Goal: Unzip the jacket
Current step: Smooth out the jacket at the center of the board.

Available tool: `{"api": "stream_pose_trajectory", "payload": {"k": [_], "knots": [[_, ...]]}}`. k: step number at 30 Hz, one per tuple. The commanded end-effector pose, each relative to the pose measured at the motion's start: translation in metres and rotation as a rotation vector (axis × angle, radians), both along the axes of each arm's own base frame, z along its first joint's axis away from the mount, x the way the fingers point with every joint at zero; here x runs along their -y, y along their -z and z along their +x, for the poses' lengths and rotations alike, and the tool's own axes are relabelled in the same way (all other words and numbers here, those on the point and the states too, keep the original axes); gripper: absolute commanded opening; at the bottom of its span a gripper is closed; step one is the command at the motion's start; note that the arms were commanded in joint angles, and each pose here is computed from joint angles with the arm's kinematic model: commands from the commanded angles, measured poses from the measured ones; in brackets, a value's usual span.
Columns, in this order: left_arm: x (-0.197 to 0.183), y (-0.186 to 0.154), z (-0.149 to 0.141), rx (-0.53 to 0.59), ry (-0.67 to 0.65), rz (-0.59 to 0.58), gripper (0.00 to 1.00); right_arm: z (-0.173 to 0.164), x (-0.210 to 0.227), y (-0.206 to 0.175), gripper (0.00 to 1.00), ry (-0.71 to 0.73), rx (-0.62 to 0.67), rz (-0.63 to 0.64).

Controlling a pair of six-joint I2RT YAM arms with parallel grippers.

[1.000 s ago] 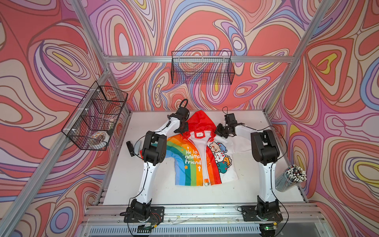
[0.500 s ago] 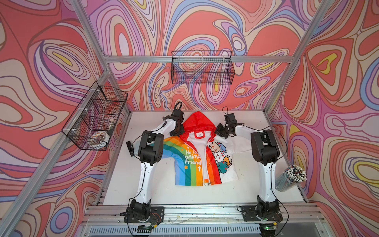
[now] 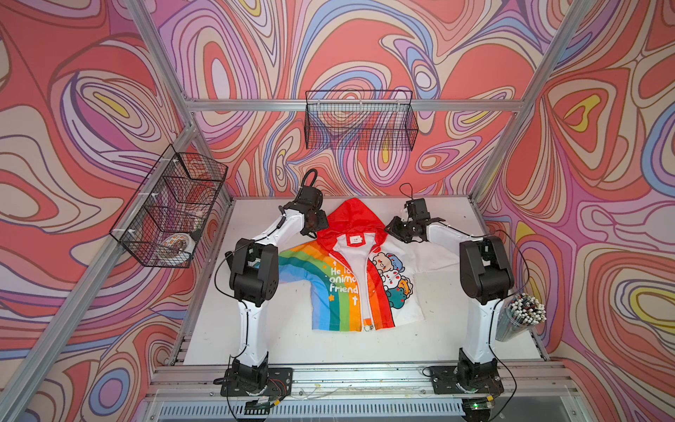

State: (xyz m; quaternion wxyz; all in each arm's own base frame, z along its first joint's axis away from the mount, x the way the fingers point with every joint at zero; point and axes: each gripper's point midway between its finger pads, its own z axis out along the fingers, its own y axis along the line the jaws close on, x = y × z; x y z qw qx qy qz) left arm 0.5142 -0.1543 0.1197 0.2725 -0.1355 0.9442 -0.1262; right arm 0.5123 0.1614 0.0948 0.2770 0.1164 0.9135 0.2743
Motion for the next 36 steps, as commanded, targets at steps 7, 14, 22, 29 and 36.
{"api": "stream_pose_trajectory", "payload": {"k": [7, 14, 22, 29, 36], "knots": [[0.006, -0.02, -0.039, 0.097, 0.076, -0.119, 0.57, -0.055, -0.06, -0.042, 0.5, -0.252, 0.245, -0.35], [0.004, 0.016, -0.073, 0.049, 0.055, -0.197, 0.3, -0.108, -0.158, -0.016, 0.47, -0.603, 0.289, -0.376], [-0.016, 0.054, -0.088, -0.038, -0.027, -0.221, 0.19, -0.119, -0.199, 0.026, 0.53, -0.718, 0.249, -0.495], [-0.025, 0.074, -0.096, -0.085, -0.049, -0.208, 0.18, -0.114, -0.203, 0.047, 0.61, -0.718, 0.216, -0.565], [-0.026, 0.084, -0.099, -0.106, -0.051, -0.198, 0.18, -0.094, -0.188, 0.058, 0.52, -0.585, 0.196, -0.674]]}}
